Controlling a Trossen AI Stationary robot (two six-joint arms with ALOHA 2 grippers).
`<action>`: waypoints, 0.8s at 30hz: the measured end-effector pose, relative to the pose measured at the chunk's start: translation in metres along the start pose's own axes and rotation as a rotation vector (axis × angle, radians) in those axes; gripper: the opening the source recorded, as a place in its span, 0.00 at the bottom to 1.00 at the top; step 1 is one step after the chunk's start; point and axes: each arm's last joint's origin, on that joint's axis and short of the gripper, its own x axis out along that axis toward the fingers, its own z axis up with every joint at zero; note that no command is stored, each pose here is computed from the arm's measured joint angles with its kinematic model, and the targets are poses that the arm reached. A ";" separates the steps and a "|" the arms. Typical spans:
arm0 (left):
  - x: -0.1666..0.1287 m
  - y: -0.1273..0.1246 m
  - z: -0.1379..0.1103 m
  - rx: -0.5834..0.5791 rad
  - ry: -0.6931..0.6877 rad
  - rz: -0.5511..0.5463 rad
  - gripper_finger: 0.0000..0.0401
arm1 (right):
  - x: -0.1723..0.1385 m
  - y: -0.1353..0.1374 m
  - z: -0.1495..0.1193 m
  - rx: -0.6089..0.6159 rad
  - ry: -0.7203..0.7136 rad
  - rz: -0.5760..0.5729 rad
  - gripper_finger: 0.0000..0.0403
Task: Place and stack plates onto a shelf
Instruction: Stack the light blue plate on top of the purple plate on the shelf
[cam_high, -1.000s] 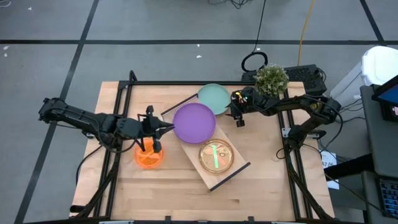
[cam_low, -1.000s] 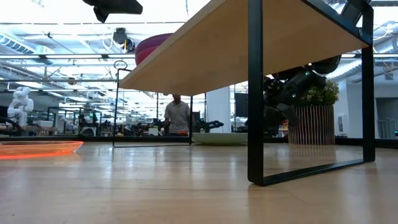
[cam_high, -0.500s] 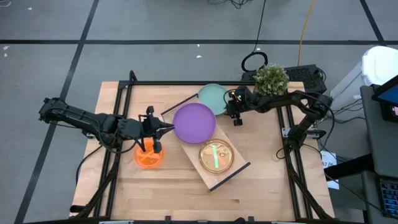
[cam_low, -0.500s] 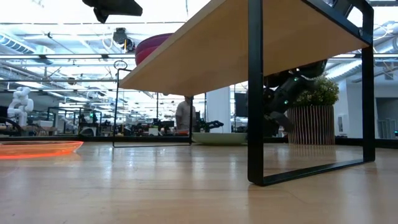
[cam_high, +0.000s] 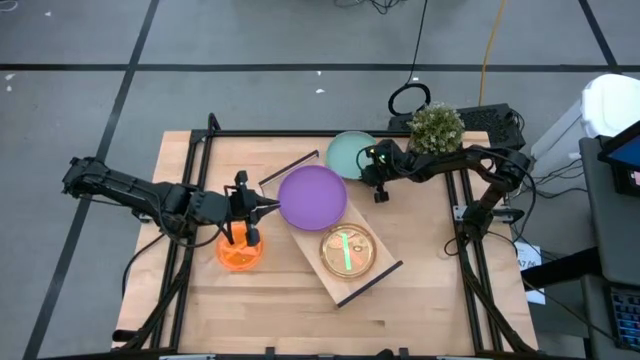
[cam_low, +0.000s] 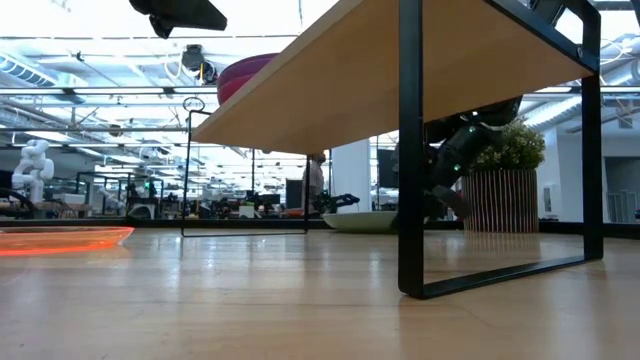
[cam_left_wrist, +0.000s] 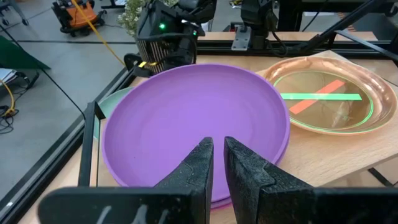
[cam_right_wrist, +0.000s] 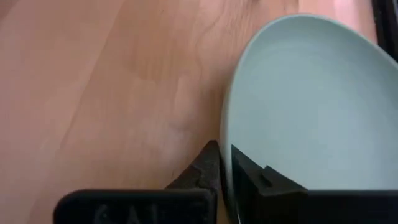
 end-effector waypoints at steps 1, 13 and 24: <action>0.000 0.000 0.000 0.000 0.001 0.000 0.12 | -0.001 0.001 0.002 -0.005 0.002 -0.008 0.02; 0.000 0.000 -0.005 0.001 0.048 -0.001 0.12 | -0.031 0.008 0.035 -0.014 0.015 -0.159 0.00; -0.003 -0.004 -0.009 0.020 0.076 -0.021 0.12 | -0.075 0.008 0.058 -0.027 -0.041 -0.308 0.00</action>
